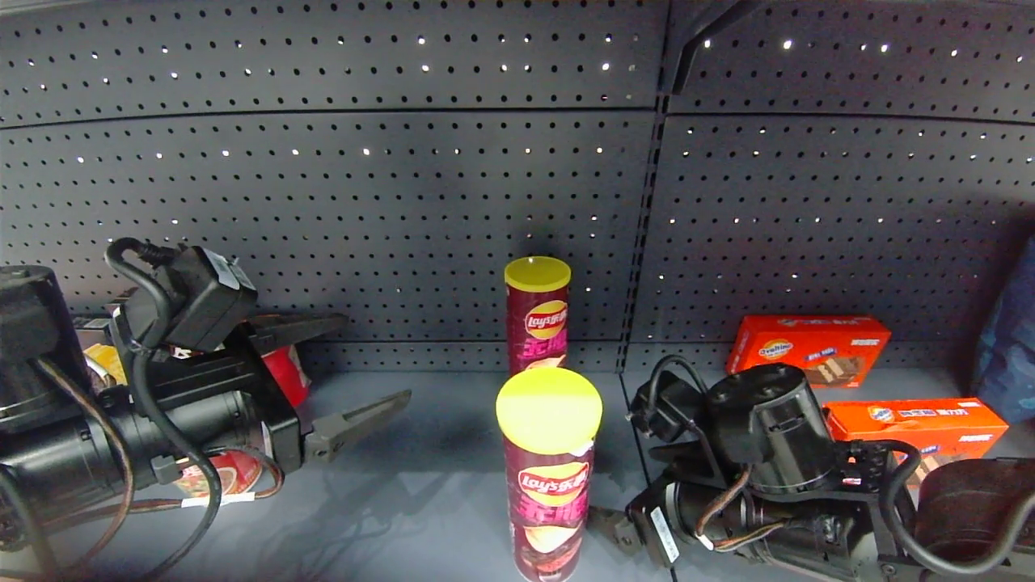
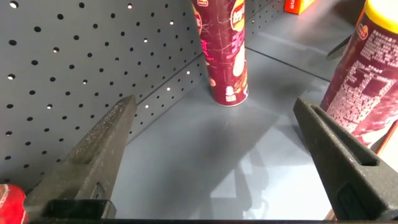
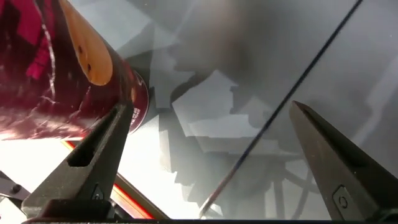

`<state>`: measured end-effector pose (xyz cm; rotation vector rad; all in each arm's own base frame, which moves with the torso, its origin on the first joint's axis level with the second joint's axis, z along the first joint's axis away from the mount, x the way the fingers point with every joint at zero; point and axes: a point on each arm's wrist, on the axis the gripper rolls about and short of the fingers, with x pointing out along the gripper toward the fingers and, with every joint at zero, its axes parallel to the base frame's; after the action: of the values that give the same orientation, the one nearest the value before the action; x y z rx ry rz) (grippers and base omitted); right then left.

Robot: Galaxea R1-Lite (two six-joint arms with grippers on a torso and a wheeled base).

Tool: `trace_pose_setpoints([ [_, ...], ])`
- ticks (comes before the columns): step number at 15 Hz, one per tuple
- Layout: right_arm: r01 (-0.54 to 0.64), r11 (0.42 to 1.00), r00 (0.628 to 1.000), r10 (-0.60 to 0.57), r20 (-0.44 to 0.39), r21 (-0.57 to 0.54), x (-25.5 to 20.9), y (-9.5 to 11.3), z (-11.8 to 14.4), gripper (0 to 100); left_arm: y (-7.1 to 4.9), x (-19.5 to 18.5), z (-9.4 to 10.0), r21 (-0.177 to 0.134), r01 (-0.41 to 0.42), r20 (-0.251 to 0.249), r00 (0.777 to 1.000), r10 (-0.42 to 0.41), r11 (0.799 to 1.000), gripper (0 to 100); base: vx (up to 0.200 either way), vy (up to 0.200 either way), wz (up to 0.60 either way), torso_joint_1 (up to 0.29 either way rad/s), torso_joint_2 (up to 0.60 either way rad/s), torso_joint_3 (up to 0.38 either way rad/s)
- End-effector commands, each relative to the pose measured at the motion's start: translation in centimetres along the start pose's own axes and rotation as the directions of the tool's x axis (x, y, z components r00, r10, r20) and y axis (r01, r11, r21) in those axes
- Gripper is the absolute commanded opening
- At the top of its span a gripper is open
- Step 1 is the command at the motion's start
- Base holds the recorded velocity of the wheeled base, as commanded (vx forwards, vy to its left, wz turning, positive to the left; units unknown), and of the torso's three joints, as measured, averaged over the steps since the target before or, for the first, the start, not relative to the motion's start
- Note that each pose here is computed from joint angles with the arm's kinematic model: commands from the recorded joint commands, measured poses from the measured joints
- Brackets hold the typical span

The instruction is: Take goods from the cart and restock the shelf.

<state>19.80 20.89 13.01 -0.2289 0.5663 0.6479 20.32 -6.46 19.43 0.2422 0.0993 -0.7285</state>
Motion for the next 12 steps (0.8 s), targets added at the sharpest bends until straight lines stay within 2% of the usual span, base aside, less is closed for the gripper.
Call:
trace_pose_setpoints([
  [1, -0.004, 1.0, 1.0, 0.004, -0.008, -0.004, 0.4, 0.2, -0.1, 100, 0.0, 0.0, 0.0, 0.0, 0.0, -0.001, 1.0, 0.0, 1.0, 100, 0.0, 0.0, 0.0, 0.0, 0.0, 0.0],
  [8, 0.009, 1.0, 1.0, -0.008, -0.006, 0.003, -0.5, -0.2, -0.4, 100, 0.0, 0.1, 0.0, 0.006, 0.0, -0.001, 1.0, 0.0, 1.0, 100, 0.0, 0.0, 0.0, 0.0, 0.0, 0.0],
  [9, 0.016, 1.0, 1.0, -0.016, 0.001, 0.008, -0.7, -0.4, -0.3, 100, 0.0, 0.0, -0.1, 0.012, 0.001, -0.004, 1.0, -0.001, 1.0, 100, 0.0, 0.0, 0.0, 0.0, 0.0, 0.0],
  [12, 0.019, 1.0, 1.0, -0.019, 0.002, 0.006, -0.9, -0.3, -0.4, 100, -0.2, -0.1, -0.7, 0.006, 0.008, -0.022, 1.0, -0.008, 1.0, 100, 0.0, 0.0, 0.0, 0.0, 0.0, 0.0],
])
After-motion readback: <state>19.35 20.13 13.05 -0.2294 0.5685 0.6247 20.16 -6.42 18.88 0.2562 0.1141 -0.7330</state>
